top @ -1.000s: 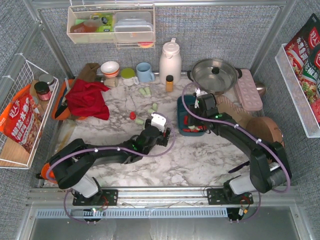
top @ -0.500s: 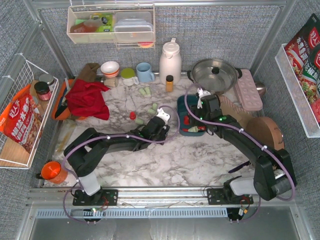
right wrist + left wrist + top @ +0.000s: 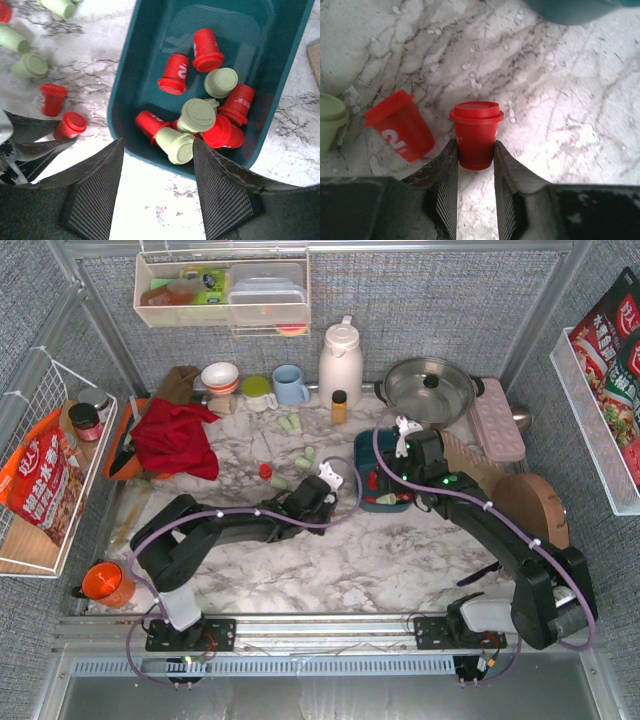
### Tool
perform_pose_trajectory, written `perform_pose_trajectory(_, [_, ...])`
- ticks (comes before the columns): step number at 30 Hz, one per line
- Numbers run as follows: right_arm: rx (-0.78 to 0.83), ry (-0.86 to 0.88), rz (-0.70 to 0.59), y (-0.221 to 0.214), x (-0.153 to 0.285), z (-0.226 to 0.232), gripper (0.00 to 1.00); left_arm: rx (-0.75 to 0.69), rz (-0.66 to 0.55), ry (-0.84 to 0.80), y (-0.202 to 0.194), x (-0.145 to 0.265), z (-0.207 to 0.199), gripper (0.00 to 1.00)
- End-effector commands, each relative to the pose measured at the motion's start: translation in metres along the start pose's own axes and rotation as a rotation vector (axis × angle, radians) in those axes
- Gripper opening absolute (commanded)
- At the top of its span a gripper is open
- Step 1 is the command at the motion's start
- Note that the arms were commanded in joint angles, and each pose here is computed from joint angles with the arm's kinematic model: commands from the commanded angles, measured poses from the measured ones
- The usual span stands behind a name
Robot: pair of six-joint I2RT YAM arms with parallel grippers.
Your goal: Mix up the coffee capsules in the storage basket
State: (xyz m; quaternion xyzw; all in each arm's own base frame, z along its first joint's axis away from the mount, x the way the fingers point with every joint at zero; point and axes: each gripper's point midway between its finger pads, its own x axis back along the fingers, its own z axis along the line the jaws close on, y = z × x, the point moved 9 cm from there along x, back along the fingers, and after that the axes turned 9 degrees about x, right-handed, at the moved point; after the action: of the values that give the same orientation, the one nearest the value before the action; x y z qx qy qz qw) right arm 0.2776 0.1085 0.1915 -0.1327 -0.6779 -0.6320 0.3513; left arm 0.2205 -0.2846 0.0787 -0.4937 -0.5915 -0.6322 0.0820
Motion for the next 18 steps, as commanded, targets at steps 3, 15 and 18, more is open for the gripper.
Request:
perform_pose_trajectory(3, [-0.047,0.156,-0.055,0.01,0.021,0.015,0.64,-0.069,-0.172,-0.115,0.017,0.021,-0.008,0.3])
perform_pose_trajectory(15, [-0.133,0.49,-0.116,0.019,0.054,0.051,0.73,-0.239,-0.583,-0.365,0.046,0.065,-0.05,0.3])
perform_pose_trajectory(18, [-0.135,0.509,-0.111,0.017,0.057,0.054,0.73,-0.245,-0.622,-0.381,0.051,0.071,-0.056,0.3])
